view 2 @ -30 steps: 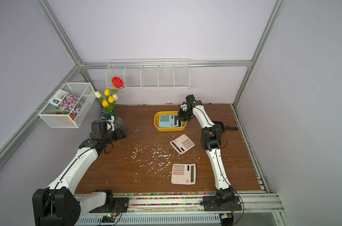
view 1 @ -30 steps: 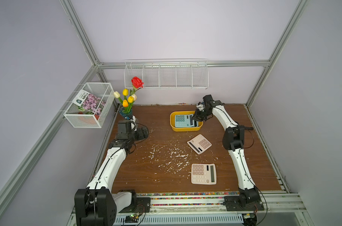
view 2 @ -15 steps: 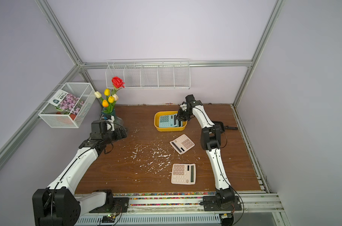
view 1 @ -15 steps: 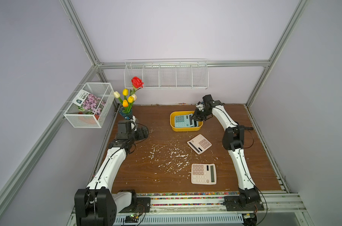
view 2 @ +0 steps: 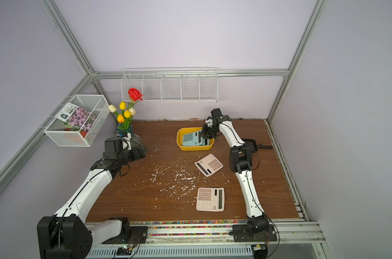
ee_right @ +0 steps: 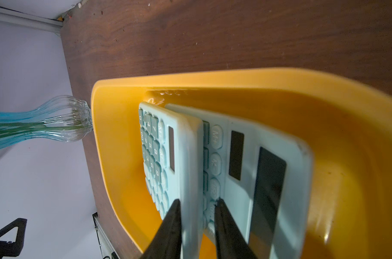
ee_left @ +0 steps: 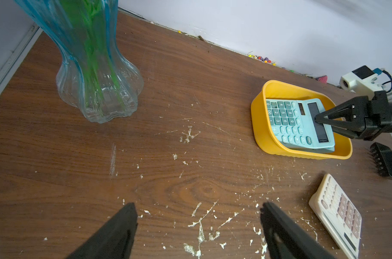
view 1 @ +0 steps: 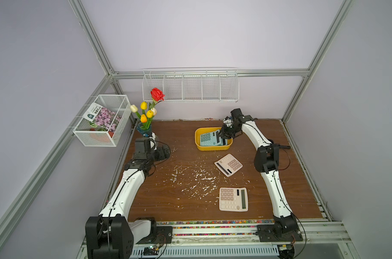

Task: Put the calculator in the storage box
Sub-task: Place the calculator in the storage box.

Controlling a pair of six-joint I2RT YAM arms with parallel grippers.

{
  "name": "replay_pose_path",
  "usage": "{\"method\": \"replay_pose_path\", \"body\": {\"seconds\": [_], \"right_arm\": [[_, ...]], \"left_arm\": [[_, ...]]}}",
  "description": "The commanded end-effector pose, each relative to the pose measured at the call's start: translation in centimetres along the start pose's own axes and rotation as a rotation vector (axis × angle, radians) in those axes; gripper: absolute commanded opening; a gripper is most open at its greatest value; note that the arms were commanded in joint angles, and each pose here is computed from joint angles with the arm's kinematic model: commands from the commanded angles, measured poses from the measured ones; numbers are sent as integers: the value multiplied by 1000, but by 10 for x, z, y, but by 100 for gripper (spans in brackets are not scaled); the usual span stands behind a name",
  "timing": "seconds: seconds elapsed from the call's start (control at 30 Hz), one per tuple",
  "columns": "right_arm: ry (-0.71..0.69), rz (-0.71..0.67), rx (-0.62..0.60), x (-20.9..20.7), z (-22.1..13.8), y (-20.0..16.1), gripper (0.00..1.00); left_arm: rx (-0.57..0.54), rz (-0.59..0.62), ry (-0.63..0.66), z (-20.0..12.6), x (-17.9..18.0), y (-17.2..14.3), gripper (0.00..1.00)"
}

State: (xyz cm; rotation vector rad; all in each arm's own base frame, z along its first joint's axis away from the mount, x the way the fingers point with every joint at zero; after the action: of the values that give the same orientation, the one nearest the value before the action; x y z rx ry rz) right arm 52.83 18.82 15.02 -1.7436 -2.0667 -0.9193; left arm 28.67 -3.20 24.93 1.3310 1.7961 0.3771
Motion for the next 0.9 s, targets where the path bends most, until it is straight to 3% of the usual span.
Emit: {"method": "replay_pose_path", "body": {"seconds": [0.0,0.23,0.53,0.7,0.87], "right_arm": [[-14,-37,-53,23,-26,6,31],[-46,-54,-91,33,-42,7,36],[-105,-103,-173,63,-89,-1,43],[-181,-92,-231,73,-128,-36,42],[-136,-28,-281,68,-141,-95,41]], "left_arm": [[-18,9,-13,-3,0,3,90],[-21,7,-13,-3,-1,3,90],[-33,9,-19,-5,-1,4,91],[-25,7,-62,-6,-4,1,91],[7,17,-83,-3,-8,-6,91]]}}
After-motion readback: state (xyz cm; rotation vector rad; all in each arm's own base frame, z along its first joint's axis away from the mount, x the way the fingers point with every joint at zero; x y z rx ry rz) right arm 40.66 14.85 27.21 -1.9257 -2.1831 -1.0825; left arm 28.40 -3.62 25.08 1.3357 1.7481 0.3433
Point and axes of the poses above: each gripper's point midway between its finger pads, its own z axis out along the fingers, its own x axis along the line the jaws close on, y = z × x, the point moved 10 cm from there along -z, back along the fingers, and after that the axes turned 11 degrees about -z, right-handed, at the moved point
